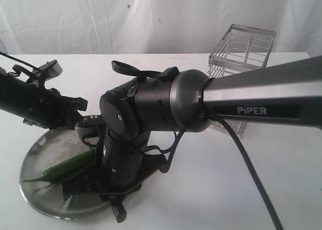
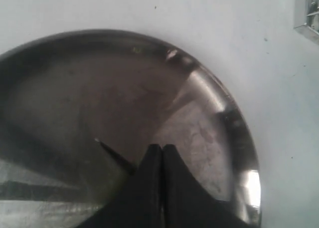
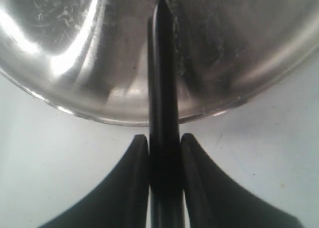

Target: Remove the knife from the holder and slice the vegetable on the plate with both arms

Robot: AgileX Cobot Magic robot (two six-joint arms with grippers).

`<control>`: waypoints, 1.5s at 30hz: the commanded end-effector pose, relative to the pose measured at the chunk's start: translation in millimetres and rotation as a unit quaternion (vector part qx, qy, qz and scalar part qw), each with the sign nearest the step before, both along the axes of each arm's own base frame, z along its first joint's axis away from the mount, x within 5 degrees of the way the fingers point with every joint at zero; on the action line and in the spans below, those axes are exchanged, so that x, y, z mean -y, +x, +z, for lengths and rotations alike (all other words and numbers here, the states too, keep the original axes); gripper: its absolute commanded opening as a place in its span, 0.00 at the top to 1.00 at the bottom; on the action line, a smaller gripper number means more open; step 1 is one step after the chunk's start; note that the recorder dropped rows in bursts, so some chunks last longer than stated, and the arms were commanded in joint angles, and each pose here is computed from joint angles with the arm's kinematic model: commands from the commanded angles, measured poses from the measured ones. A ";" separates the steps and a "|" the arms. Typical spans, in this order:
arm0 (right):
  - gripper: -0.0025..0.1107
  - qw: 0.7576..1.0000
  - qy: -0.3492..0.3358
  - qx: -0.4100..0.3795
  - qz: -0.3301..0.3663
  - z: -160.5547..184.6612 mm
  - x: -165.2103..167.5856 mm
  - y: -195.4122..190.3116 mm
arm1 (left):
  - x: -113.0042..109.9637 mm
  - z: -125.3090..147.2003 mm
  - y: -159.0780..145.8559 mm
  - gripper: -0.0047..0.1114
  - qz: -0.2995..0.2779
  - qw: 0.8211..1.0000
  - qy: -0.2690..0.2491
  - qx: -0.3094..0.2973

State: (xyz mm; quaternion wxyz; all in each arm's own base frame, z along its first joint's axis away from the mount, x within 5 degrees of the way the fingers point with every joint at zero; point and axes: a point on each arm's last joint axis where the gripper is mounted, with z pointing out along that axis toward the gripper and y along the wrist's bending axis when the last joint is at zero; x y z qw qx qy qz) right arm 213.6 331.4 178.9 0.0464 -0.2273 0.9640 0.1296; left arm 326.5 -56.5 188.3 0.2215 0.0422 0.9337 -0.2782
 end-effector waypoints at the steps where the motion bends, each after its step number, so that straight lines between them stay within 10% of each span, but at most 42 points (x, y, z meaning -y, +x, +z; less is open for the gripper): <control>1: 0.97 1.000 0.005 0.010 0.001 6.3 0.9 0.9 | -3.7 -11.2 -7.6 0.96 0.018 1.000 0.012 -0.013; 32: 0.97 1.000 0.010 0.014 0.000 6.6 0.0 1.7 | 2.8 -65.8 1.4 0.96 0.012 0.997 -0.030 -0.065; 45: 0.97 1.000 -0.005 -0.022 -0.005 4.9 2.5 -4.2 | 1.1 3.2 2.6 0.96 -0.025 1.000 0.000 0.006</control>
